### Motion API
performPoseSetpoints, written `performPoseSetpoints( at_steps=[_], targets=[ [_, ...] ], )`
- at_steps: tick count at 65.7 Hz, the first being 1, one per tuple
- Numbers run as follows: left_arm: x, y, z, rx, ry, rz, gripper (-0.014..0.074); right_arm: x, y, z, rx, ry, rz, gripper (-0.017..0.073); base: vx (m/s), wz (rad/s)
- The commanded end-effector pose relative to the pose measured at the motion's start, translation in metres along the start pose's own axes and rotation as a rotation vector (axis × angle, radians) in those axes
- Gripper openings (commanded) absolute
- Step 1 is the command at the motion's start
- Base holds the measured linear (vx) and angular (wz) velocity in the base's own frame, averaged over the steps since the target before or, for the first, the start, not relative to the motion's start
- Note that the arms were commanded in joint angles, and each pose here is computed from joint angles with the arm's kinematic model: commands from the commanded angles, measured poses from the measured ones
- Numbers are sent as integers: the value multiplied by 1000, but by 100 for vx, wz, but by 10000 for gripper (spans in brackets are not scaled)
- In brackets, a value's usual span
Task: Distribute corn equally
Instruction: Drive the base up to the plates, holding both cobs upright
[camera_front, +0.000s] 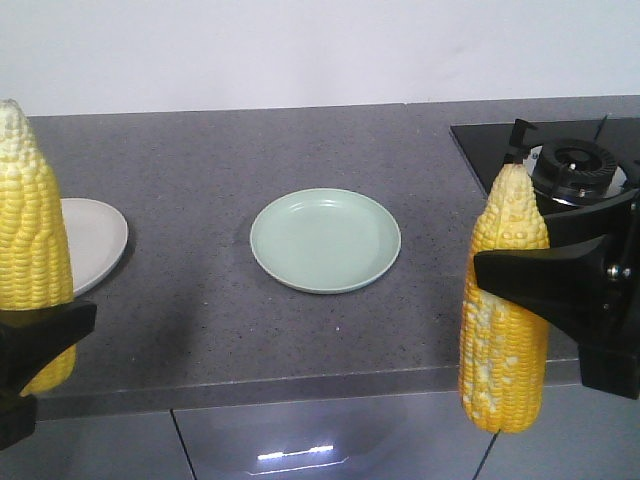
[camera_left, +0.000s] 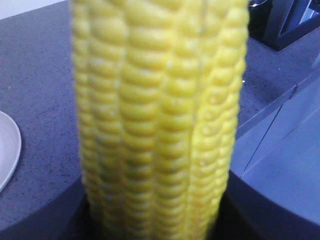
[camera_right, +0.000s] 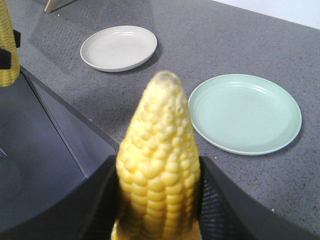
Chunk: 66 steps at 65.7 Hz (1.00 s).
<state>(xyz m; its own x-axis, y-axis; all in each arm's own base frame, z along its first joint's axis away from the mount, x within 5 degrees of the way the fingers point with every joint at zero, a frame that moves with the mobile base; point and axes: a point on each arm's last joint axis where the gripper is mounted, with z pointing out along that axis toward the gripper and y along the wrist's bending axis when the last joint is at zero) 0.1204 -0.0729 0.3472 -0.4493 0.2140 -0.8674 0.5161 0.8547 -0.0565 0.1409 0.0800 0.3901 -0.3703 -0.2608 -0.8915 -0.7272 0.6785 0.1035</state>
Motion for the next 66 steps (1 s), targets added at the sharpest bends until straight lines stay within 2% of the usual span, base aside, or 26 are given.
performPoseSetpoints(
  at_steps=[1, 66],
  targets=[
    [-14, -1, -6, 4, -102, -2, 286, -11, 2, -7, 16, -80, -4, 227, 5, 6],
    [-14, -1, -6, 4, -102, -2, 286, -11, 2, -7, 16, -80, -4, 227, 5, 5]
  ],
)
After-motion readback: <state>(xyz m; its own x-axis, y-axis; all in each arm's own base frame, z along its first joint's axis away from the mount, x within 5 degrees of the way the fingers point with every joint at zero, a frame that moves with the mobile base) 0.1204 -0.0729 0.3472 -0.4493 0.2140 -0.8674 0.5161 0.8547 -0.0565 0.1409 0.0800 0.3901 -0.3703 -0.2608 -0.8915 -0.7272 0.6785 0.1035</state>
